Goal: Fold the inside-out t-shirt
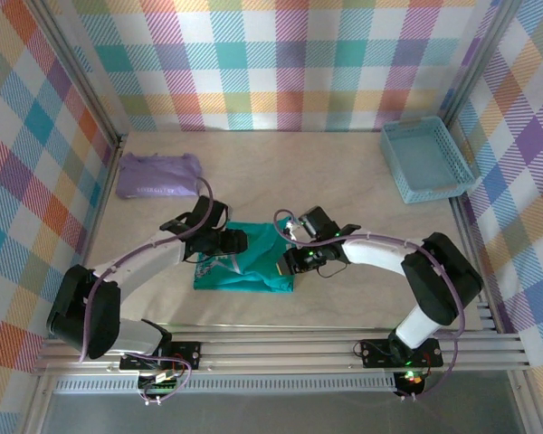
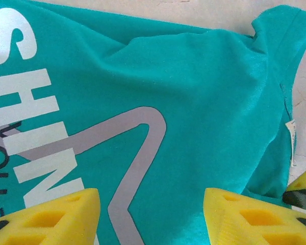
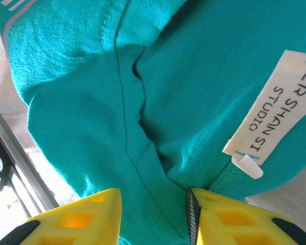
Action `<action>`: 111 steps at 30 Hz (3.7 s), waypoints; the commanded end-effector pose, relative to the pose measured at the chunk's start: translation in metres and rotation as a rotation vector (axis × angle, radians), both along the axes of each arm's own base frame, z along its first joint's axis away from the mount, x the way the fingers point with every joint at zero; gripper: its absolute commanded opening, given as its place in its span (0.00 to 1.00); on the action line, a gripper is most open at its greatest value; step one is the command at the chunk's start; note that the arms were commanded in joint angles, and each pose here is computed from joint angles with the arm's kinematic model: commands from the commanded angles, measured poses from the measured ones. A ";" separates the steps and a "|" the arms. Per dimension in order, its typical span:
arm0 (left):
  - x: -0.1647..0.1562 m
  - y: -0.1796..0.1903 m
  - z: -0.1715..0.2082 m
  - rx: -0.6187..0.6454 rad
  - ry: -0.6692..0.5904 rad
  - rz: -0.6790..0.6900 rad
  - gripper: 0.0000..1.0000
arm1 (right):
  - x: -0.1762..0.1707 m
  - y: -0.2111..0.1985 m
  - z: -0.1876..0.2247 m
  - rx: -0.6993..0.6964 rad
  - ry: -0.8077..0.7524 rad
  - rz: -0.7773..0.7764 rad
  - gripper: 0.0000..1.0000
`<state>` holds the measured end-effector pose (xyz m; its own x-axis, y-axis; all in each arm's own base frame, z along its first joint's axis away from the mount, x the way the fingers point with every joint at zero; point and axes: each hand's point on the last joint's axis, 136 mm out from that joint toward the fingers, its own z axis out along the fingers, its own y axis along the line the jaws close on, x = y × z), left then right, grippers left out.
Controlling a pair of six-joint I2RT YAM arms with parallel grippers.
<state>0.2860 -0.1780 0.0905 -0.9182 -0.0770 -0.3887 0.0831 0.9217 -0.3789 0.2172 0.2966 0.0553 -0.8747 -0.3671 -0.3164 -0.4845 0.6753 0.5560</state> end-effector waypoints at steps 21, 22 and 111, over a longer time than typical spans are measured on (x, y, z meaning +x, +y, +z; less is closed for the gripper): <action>-0.012 0.018 -0.008 0.018 0.029 0.028 0.56 | -0.006 0.000 0.005 -0.047 -0.040 0.100 0.20; -0.011 0.019 -0.008 0.021 0.029 0.030 0.56 | -0.007 -0.002 0.007 -0.049 -0.040 0.097 0.20; 0.115 -0.001 -0.002 -0.109 -0.093 -0.005 0.87 | 0.147 -0.053 0.007 -0.108 -0.007 -0.381 0.76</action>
